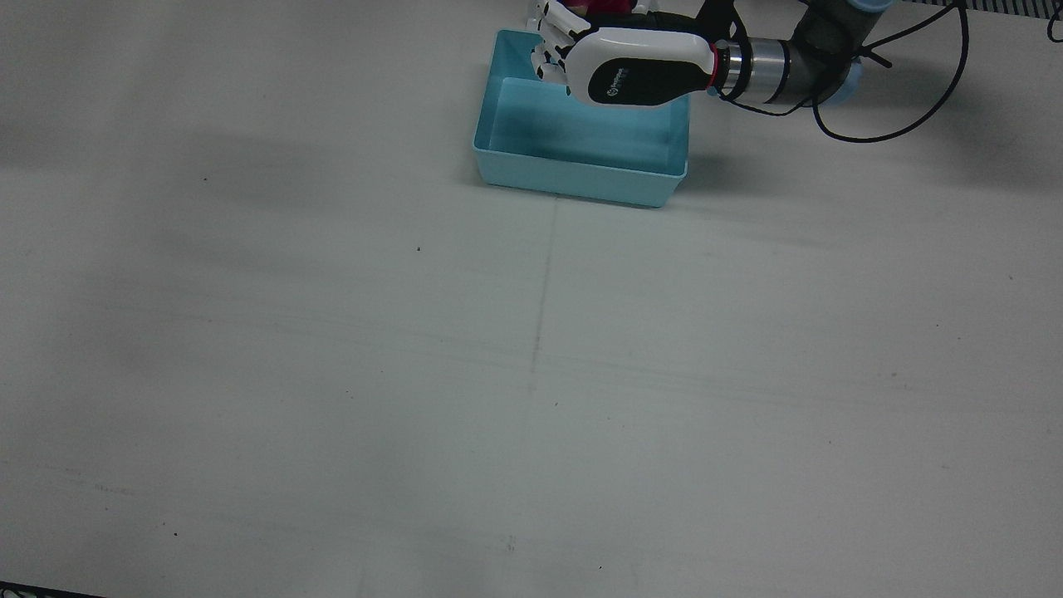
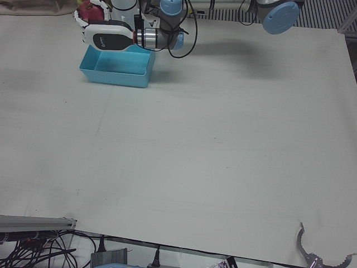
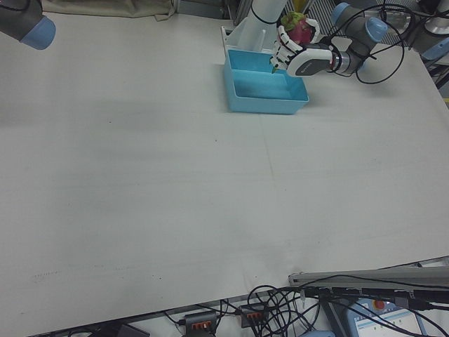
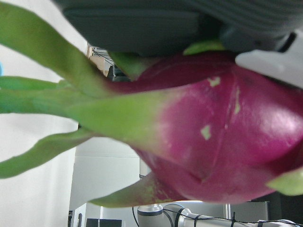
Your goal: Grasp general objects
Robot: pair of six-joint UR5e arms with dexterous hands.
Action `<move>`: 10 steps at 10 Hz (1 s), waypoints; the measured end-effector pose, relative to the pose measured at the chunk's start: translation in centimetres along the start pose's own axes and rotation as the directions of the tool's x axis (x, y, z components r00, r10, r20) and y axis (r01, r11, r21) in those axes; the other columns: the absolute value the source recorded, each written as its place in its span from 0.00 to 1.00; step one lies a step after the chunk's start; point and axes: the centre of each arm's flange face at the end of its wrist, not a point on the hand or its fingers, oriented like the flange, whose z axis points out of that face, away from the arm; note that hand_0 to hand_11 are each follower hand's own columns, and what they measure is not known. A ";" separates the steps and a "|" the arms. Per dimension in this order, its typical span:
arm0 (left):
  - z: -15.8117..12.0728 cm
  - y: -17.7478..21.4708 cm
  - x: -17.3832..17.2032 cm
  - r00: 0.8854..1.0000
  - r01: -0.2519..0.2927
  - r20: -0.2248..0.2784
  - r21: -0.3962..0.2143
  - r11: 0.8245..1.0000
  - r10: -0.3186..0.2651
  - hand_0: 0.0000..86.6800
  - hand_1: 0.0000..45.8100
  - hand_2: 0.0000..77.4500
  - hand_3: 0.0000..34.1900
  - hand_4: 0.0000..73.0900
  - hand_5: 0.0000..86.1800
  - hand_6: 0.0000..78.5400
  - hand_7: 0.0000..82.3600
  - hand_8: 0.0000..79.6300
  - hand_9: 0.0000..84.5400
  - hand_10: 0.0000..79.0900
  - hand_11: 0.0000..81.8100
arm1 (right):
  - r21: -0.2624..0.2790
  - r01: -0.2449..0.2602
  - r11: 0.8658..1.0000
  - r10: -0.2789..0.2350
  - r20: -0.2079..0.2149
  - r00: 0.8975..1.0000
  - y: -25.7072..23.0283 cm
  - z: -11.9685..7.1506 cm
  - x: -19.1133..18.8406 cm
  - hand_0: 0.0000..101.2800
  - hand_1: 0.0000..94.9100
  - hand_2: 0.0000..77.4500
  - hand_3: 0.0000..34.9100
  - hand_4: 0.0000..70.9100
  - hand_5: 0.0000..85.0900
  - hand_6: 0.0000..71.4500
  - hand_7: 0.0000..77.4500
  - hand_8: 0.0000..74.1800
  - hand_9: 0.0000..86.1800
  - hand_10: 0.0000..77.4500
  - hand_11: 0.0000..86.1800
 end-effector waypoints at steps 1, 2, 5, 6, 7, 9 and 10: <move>0.1 0.0 -0.7 1.000 0.010 0.004 0.001 1.000 -0.010 0.49 0.00 0.65 0.00 0.46 0.44 0.81 0.41 0.88 0.52 0.18 0.86 | 0.000 0.000 1.000 0.000 0.000 1.000 0.0 0.0 0.0 0.00 0.06 0.02 0.00 0.00 0.87 0.00 0.00 0.00 0.02 0.00 0.01; 0.3 0.1 -1.4 1.000 0.018 0.009 0.000 1.000 -0.018 0.51 0.00 0.65 0.00 0.47 0.44 0.81 0.41 0.88 0.52 0.17 0.86 | 0.000 0.000 1.000 0.000 0.000 1.000 0.0 0.0 0.0 0.00 0.06 0.02 0.00 0.00 0.87 0.00 0.00 0.00 0.01 0.01 0.01; 0.5 0.1 -2.3 0.999 0.029 0.018 0.001 1.000 -0.029 0.52 0.00 0.61 0.00 0.48 0.42 0.81 0.41 0.81 0.54 0.18 0.56 | 0.000 0.000 1.000 0.000 0.000 1.000 0.0 0.0 0.0 0.00 0.06 0.02 0.00 0.00 0.87 0.00 0.00 0.00 0.01 0.00 0.01; 0.5 0.0 -2.4 0.999 0.030 0.019 0.002 1.000 -0.030 0.53 0.00 0.55 0.00 0.48 0.42 0.81 0.41 0.81 0.54 0.18 0.56 | 0.000 0.000 1.000 0.000 0.000 1.000 0.0 0.0 0.0 0.00 0.06 0.02 0.00 0.00 0.87 0.00 0.00 0.00 0.01 0.00 0.01; 0.5 0.0 -2.4 0.999 0.031 0.020 0.003 1.000 -0.031 0.54 0.00 0.42 0.00 0.49 0.34 0.64 0.42 0.62 0.43 0.18 0.23 | 0.000 0.000 1.000 0.000 0.000 1.000 0.0 0.0 0.0 0.00 0.06 0.02 0.00 0.00 0.87 0.00 0.00 0.00 0.01 0.00 0.01; 0.5 -0.2 -2.5 0.999 0.035 0.022 0.004 0.999 -0.035 0.55 0.00 0.26 0.00 0.41 0.28 0.54 0.39 0.51 0.33 0.18 0.15 | 0.000 0.000 1.000 0.000 0.000 1.000 0.0 0.0 0.0 0.00 0.06 0.02 0.00 0.00 0.87 0.00 0.00 0.00 0.02 0.00 0.01; 0.5 -0.3 -2.6 0.999 0.036 0.024 0.006 0.999 -0.037 0.55 0.00 0.08 0.00 0.29 0.15 0.42 0.30 0.38 0.20 0.18 0.15 | 0.000 0.000 1.000 0.000 0.000 1.000 0.0 0.0 0.0 0.00 0.06 0.02 0.00 0.00 0.87 0.00 0.00 0.00 0.02 0.00 0.01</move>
